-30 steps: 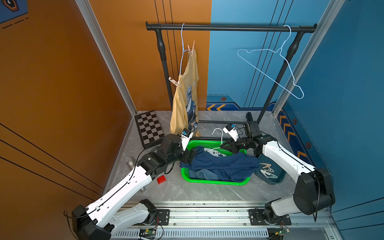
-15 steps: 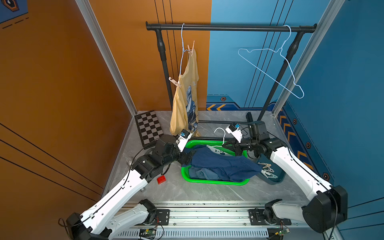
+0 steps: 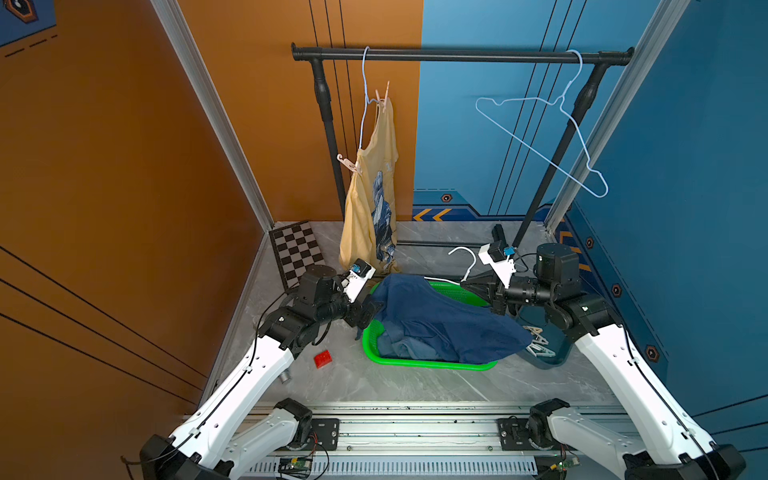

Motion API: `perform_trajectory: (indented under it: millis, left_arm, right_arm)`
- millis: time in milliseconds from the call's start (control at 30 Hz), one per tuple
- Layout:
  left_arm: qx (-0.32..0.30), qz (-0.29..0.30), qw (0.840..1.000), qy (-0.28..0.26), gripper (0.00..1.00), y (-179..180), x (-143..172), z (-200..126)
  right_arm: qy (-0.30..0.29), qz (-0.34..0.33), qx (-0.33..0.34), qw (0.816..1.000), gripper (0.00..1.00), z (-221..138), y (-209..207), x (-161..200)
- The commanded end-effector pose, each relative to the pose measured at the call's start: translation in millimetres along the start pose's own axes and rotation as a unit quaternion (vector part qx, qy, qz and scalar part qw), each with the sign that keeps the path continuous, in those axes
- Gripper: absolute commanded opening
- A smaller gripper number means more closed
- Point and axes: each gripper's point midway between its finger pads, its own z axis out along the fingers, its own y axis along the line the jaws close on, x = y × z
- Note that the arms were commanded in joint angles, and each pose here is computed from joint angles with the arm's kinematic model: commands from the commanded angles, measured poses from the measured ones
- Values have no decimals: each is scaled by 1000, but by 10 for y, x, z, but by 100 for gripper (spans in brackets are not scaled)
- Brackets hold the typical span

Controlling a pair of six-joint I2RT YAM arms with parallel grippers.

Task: Remove the clothespins securing t-shirts to the hanger
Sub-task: Pick up the hanger from the basket, then remove the T-shirt from the hanger.

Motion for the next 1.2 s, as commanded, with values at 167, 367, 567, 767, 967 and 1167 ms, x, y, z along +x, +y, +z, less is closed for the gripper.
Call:
perform_trajectory:
  millis: [167, 367, 567, 767, 967, 1167]
  left_arm:
    - [32, 17, 999, -26, 88, 32, -108, 236]
    - [34, 12, 999, -22, 71, 91, -146, 371]
    - [11, 11, 1000, -24, 52, 186, -171, 401]
    - [2, -5, 1000, -25, 0, 225, -173, 400]
    - [-63, -57, 996, -30, 0, 488, -96, 250]
    - [-135, -153, 978, -46, 0, 903, 70, -21]
  right_arm:
    - [-28, -9, -21, 999, 0, -175, 229, -204]
    - [-31, -9, -25, 999, 0, -201, 266, -227]
    - [-31, -9, -28, 999, 0, -208, 285, -229]
    - [-30, -18, -16, 999, 0, -227, 252, -207]
    - [-40, -33, -2, 999, 0, -308, 216, -222]
    - [-53, -40, 4, 998, 0, -409, 236, -297]
